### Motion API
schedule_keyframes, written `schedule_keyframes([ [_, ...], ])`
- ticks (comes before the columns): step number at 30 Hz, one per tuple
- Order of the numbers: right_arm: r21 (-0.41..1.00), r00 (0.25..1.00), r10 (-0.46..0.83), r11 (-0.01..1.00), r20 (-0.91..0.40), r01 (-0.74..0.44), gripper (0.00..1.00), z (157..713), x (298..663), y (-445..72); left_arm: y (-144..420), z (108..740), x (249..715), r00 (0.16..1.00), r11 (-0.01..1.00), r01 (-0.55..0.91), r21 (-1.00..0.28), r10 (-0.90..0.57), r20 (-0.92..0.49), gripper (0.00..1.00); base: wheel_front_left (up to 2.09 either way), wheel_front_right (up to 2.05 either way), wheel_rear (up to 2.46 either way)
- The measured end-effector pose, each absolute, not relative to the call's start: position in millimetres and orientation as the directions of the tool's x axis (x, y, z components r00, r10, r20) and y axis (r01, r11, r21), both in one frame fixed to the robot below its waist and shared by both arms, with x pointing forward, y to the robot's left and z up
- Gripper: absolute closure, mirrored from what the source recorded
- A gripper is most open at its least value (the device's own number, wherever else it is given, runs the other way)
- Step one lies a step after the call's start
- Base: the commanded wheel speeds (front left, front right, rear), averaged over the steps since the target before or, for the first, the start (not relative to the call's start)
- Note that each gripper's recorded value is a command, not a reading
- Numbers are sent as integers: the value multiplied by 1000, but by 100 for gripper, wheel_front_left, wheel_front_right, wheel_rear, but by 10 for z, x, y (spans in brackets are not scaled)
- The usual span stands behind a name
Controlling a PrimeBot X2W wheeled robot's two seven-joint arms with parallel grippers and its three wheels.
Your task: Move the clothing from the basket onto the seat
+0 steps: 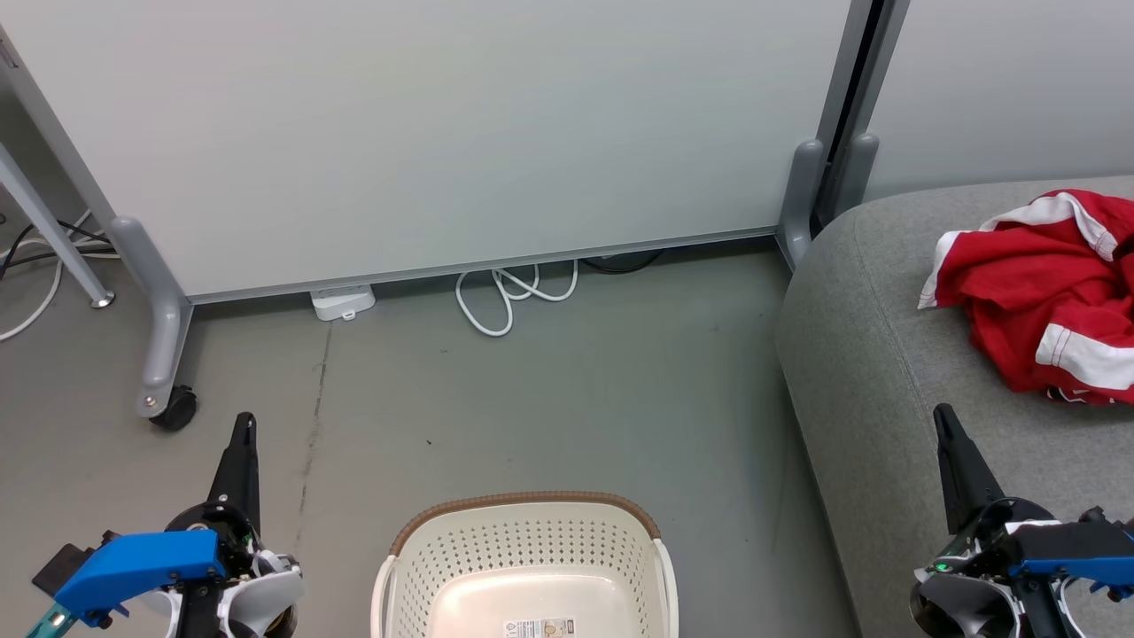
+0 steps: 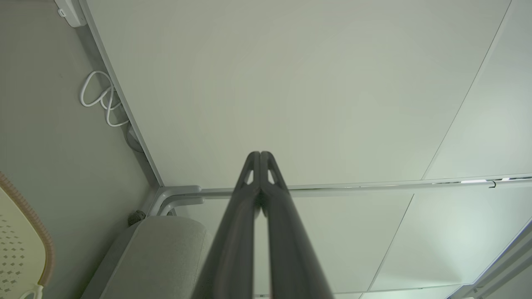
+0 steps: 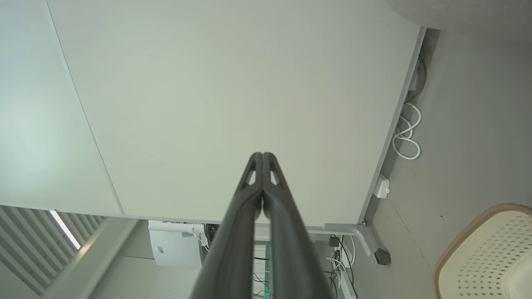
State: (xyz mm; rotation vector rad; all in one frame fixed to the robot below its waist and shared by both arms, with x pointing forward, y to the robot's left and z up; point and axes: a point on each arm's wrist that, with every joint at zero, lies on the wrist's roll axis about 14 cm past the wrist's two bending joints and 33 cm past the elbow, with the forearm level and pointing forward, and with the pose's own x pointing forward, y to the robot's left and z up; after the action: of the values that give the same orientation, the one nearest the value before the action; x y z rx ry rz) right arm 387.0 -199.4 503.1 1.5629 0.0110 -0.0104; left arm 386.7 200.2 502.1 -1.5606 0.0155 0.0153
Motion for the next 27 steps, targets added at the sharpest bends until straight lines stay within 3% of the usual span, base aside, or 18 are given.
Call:
schedule_keyframes([
  [27,1000,1000,0,-5,-10,10,100,5040,3875,-1997,2002,5037,3876,1000,-3,-12,-1000,0,-12,100,0,0,0],
])
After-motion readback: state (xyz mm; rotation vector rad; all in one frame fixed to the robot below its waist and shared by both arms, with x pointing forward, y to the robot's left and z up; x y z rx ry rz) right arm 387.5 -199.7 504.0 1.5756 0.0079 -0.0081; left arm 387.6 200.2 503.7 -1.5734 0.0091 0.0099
